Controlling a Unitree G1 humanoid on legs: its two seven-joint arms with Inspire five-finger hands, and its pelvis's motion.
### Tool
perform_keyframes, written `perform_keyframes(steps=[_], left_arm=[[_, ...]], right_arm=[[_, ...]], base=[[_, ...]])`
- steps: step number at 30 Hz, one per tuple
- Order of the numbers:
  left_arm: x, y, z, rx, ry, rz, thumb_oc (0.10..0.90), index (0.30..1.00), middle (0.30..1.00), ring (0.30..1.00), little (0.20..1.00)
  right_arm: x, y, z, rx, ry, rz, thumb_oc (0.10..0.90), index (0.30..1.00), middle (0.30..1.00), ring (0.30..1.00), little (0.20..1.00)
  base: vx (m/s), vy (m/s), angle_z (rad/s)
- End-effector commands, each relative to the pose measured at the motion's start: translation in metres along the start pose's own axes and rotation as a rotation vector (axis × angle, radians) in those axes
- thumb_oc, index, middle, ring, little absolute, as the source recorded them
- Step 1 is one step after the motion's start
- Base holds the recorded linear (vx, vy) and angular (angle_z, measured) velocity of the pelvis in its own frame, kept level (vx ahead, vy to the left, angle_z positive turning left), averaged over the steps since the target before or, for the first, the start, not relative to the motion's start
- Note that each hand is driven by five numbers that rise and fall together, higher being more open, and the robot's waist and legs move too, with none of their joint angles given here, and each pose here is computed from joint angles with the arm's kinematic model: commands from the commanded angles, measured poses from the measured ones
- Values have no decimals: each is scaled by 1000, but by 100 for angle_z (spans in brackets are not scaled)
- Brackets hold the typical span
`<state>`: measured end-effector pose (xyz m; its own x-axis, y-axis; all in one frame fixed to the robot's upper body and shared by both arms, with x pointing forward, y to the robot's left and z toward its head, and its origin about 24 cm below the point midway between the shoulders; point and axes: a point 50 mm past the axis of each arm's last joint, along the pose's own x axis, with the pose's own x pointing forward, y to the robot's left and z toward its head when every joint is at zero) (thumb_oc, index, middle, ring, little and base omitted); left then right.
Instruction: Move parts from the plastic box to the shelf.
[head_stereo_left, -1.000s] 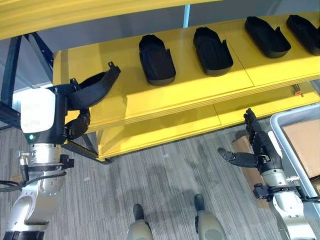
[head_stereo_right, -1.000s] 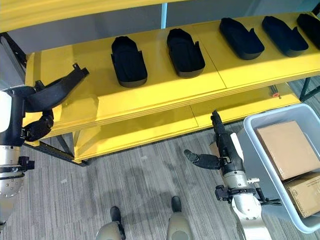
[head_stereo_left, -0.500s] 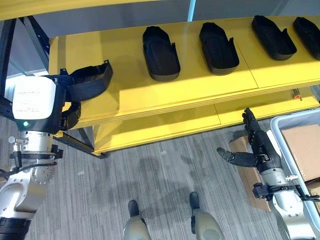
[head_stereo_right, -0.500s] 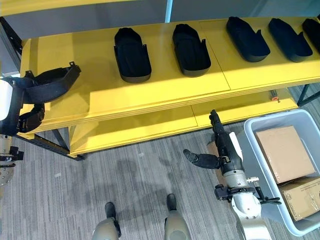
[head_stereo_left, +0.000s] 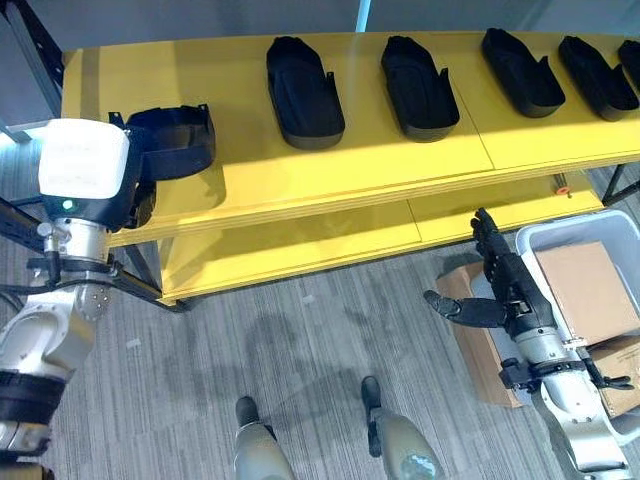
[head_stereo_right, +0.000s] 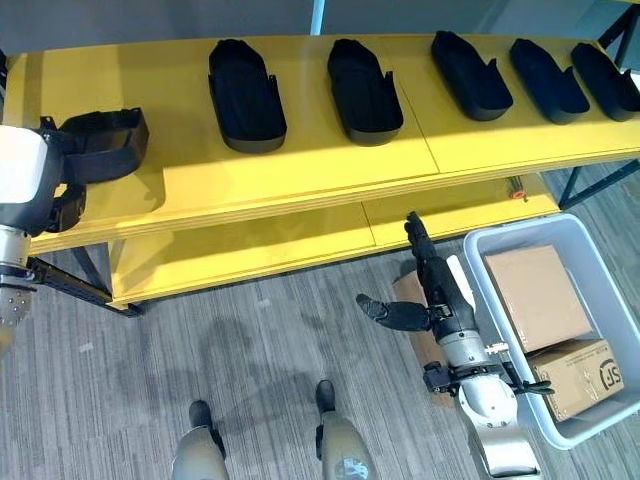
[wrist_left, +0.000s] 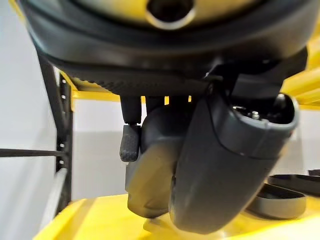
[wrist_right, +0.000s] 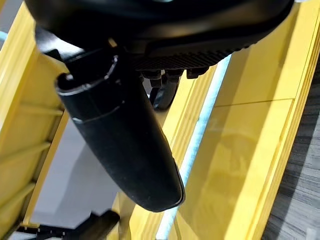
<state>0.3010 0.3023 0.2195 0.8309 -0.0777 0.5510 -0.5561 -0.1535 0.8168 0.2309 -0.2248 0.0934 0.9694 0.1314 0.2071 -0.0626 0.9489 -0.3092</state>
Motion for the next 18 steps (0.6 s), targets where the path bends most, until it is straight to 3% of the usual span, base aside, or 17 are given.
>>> perform_keyframes(steps=[1, 18], left_arm=[[32, 45, 1, 69, -61, 191, 400, 300, 300, 300, 300], [75, 53, 18, 199, -129, 160, 400, 300, 300, 300, 300]], right_arm=[[14, -11, 45, 19, -253, -7, 900, 1000, 1000, 1000, 1000], [18, -9, 51, 47, -283, 19, 900, 1000, 1000, 1000, 1000]], base=[[-18, 19, 17], [-8, 24, 13]])
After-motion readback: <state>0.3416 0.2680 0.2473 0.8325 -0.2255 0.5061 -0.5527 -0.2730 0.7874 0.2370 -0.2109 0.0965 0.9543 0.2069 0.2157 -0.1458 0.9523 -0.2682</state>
